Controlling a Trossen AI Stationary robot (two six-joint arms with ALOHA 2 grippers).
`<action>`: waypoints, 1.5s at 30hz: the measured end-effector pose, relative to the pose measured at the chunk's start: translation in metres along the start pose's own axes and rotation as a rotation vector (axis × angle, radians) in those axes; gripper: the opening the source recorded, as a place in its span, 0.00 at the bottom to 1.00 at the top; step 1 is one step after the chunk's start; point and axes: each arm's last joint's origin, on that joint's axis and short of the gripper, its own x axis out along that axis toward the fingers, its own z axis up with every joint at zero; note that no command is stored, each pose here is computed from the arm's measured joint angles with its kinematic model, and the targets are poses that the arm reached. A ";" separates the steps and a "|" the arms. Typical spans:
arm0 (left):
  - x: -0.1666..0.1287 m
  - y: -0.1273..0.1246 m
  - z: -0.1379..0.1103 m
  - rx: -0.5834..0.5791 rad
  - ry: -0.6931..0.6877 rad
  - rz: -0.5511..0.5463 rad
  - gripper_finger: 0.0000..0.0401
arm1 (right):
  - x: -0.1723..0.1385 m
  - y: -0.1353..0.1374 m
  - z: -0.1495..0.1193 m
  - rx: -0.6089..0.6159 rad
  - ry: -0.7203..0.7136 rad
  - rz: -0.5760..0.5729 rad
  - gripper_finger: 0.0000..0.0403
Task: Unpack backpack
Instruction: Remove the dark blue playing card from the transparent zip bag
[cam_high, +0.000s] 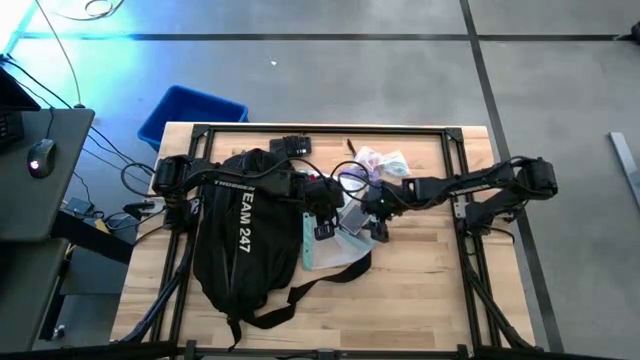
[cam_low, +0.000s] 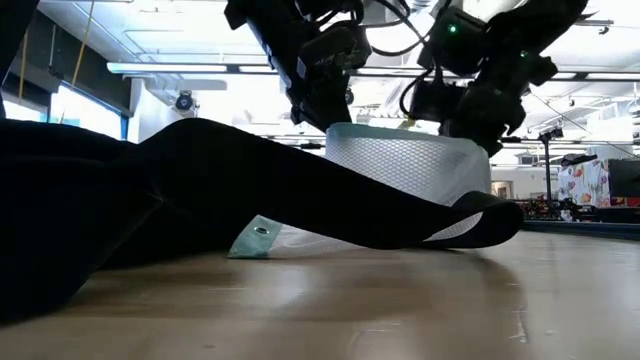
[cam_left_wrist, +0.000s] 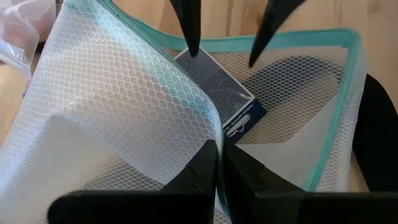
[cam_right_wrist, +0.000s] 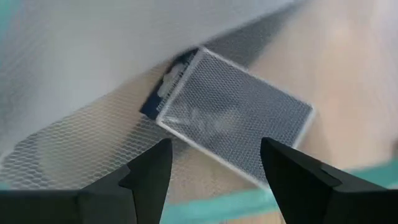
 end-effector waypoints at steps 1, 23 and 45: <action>0.000 0.000 0.000 0.000 0.001 0.000 0.00 | 0.000 0.000 0.001 -0.034 -0.007 0.000 0.60; 0.000 0.006 -0.003 -0.012 0.042 0.004 0.00 | 0.039 -0.006 0.028 -0.413 0.257 0.032 0.70; 0.000 0.008 -0.005 -0.013 0.063 0.017 0.00 | -0.014 0.004 0.039 -0.066 0.154 -0.073 0.70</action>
